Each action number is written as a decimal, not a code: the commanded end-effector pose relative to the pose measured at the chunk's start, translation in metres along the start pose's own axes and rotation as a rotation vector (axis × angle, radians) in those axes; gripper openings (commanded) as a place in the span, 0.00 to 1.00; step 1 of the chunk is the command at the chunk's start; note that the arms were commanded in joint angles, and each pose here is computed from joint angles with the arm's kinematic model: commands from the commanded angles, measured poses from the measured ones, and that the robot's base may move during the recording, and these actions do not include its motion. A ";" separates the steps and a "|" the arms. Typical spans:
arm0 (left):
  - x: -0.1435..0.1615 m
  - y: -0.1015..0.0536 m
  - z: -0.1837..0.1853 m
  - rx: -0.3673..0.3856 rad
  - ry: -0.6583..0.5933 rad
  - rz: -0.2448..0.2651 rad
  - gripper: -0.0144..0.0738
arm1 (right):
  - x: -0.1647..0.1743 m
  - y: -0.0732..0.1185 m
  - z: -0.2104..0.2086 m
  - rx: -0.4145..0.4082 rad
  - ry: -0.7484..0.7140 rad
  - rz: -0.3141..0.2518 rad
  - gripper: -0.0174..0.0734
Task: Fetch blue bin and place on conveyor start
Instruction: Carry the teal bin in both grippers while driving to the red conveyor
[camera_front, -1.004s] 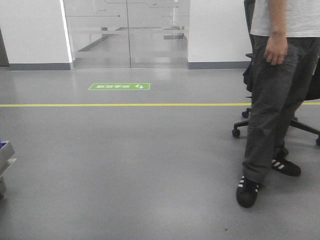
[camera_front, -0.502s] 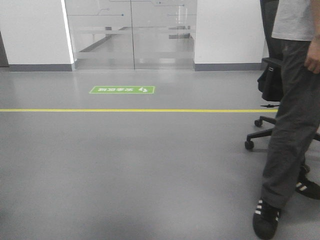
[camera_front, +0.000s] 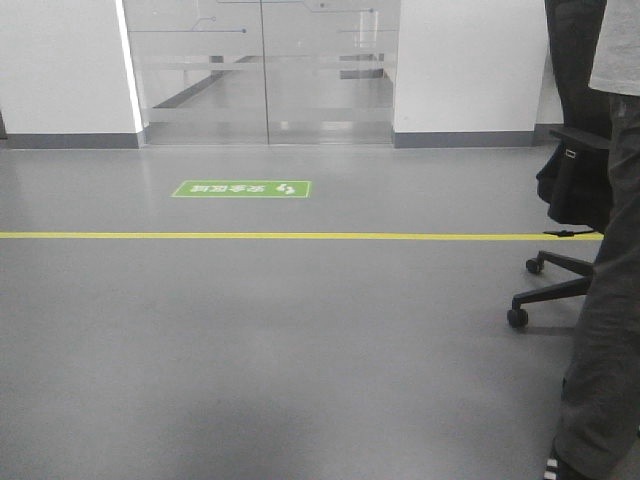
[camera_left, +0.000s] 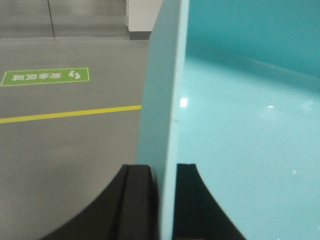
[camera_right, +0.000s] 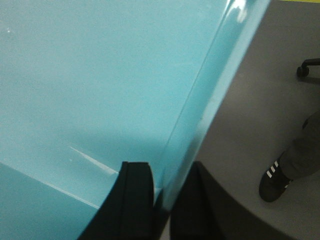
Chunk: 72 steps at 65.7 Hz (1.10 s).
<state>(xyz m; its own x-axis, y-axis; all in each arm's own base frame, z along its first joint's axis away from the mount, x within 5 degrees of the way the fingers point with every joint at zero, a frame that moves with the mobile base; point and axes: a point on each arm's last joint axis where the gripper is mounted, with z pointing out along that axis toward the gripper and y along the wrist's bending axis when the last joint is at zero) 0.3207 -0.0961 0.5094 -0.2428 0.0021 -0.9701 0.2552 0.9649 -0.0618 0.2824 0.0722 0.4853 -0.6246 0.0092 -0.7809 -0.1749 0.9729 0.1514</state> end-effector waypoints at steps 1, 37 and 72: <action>-0.015 -0.003 -0.012 0.026 -0.112 -0.035 0.04 | -0.003 -0.004 -0.005 0.036 -0.025 -0.050 0.03; -0.015 -0.003 -0.012 0.026 -0.112 -0.035 0.04 | -0.006 -0.004 -0.005 0.032 -0.064 -0.051 0.03; -0.015 -0.003 -0.012 0.026 -0.112 -0.035 0.04 | -0.019 -0.002 -0.007 0.014 -0.205 -0.054 0.03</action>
<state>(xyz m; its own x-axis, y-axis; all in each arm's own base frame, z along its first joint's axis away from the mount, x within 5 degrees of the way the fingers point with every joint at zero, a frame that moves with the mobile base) 0.3211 -0.0957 0.5107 -0.2275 0.0059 -0.9738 0.2527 0.9661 -0.0532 0.2902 0.0724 0.4950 -0.5142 0.0285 -0.8572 -0.1837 0.9726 0.1426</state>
